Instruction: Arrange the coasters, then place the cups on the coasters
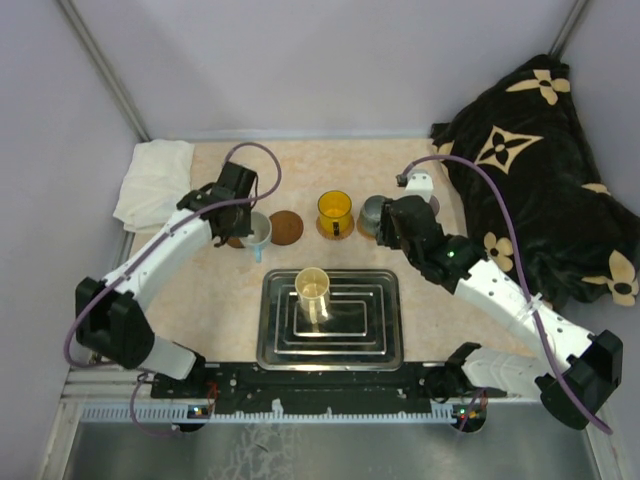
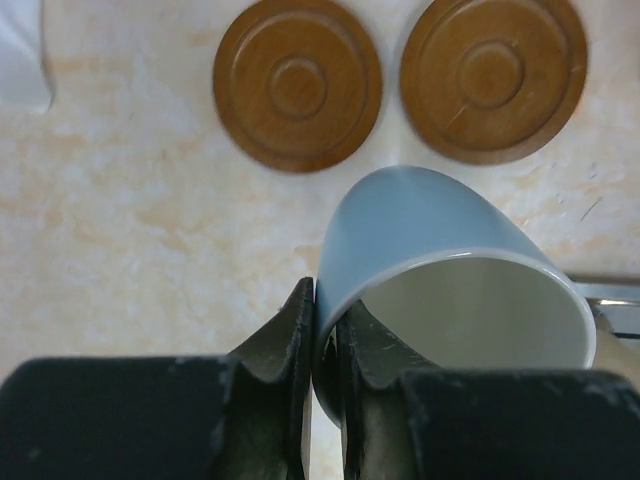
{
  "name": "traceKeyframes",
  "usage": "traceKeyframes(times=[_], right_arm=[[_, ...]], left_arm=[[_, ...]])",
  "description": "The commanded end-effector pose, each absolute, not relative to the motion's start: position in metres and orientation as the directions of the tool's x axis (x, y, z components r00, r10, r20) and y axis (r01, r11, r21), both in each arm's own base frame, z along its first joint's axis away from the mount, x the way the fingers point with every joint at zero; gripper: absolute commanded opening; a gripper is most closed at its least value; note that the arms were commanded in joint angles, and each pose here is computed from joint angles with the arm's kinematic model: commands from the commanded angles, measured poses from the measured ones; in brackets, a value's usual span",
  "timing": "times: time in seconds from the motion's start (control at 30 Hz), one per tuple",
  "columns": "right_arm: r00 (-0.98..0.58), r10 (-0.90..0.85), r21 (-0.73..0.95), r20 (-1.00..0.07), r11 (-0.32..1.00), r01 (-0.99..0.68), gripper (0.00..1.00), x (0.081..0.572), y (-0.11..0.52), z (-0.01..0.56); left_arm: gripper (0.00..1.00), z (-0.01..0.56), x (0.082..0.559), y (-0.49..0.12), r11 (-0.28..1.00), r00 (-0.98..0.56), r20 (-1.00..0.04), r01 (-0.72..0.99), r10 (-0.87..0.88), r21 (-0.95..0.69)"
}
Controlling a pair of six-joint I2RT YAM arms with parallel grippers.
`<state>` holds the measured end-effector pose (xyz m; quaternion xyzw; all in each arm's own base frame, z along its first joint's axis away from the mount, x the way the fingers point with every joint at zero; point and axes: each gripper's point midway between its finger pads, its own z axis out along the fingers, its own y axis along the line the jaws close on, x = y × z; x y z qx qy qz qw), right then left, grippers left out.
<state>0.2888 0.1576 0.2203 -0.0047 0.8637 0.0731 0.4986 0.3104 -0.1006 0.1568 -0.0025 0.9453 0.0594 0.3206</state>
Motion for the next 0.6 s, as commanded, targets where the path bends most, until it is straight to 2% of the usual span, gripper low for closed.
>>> traceKeyframes(times=[0.0, 0.3, 0.57], right_arm=[[-0.444, 0.108, 0.164, -0.889, 0.982, -0.089, 0.48, 0.294, 0.162, 0.242], [-0.462, 0.089, 0.132, -0.882, 0.989, -0.061, 0.48, 0.292, 0.156, 0.236], [-0.47, 0.09, 0.13, -0.878, 0.99, -0.052, 0.48, 0.294, 0.156, 0.23]], left_arm=[[0.14, 0.184, 0.374, -0.138, 0.992, -0.712, -0.695, 0.129, 0.103, 0.016], [0.13, 0.183, 0.449, -0.158, 0.967, -0.712, -0.686, 0.251, 0.147, -0.053], [0.12, 0.174, 0.462, -0.157, 0.966, -0.762, -0.622, 0.256, 0.178, -0.038]])
